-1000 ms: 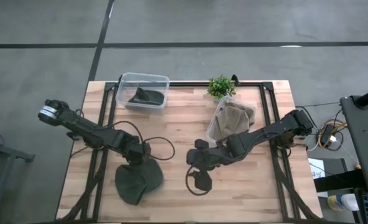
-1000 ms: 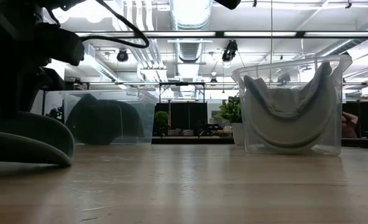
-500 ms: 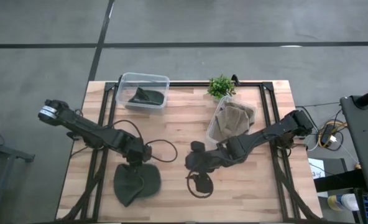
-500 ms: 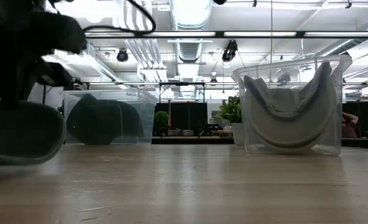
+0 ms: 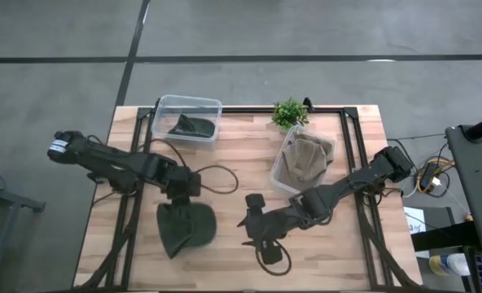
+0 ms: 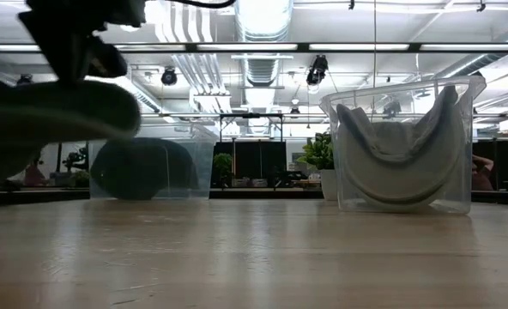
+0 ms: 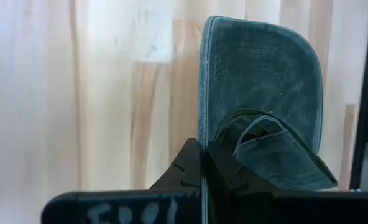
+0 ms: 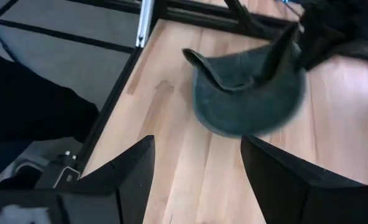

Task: Pick & Place hat
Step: Put the blue cap into the left transparent bin

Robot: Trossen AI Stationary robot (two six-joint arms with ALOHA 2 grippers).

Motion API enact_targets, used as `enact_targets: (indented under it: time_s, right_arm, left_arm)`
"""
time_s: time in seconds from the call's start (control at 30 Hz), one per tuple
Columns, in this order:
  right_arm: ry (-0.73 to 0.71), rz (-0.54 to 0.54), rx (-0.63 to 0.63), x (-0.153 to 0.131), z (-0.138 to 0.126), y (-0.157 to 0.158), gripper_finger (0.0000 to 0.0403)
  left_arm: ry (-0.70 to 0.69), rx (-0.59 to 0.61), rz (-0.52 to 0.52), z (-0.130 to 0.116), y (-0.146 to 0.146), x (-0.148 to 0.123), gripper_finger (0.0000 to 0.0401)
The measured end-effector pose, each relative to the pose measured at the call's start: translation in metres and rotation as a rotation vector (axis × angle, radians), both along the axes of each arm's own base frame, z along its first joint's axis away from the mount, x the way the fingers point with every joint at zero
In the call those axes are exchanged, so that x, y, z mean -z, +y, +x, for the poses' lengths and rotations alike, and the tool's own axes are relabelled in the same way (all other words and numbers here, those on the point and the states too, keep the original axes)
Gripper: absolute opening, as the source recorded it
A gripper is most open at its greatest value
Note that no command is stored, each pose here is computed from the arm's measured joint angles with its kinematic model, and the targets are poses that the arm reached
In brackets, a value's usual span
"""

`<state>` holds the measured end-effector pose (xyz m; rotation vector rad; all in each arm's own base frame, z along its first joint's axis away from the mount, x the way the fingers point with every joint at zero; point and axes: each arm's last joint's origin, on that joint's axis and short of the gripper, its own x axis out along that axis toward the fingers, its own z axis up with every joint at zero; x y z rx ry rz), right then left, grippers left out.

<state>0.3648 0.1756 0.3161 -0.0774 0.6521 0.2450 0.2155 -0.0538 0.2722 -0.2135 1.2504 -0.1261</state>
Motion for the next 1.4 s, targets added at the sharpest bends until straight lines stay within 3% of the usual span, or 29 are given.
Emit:
enact_targets:
  time_s: [0.2, 0.3, 0.5, 0.67, 0.97, 1.2, 1.4]
  right_arm:
    - [-0.103, -0.079, -0.005, -0.004, 0.001, 0.007, 0.0231]
    - [-0.178, -0.119, -0.018, -0.006, 0.005, 0.011, 0.0231]
    - [-0.254, -0.380, -0.085, 0.008, 0.016, 0.020, 0.0231]
    - [-0.273, -0.519, -0.096, 0.024, 0.029, 0.022, 0.0231]
    - [-0.269, -0.665, -0.059, 0.048, 0.051, 0.030, 0.0231]
    - [-0.243, -0.797, 0.062, 0.060, 0.069, 0.034, 0.0229]
    - [-0.223, -0.822, 0.084, 0.067, 0.080, 0.036, 0.0194]
  left_arm:
    - [-0.053, -0.033, -0.023, 0.005, 0.020, -0.026, 0.0001]
    - [-0.071, -0.039, -0.085, 0.006, 0.032, -0.041, 0.0001]
    - [-0.091, -0.106, -0.229, 0.003, 0.058, -0.062, 0.0001]
    - [-0.103, -0.142, -0.315, 0.000, 0.074, -0.068, 0.0001]
    - [-0.074, -0.180, -0.316, -0.003, 0.082, -0.066, 0.0001]
    - [-0.073, -0.181, -0.316, -0.003, 0.082, -0.066, 0.0001]
    - [-0.074, -0.175, -0.314, -0.003, 0.082, -0.066, 0.0001]
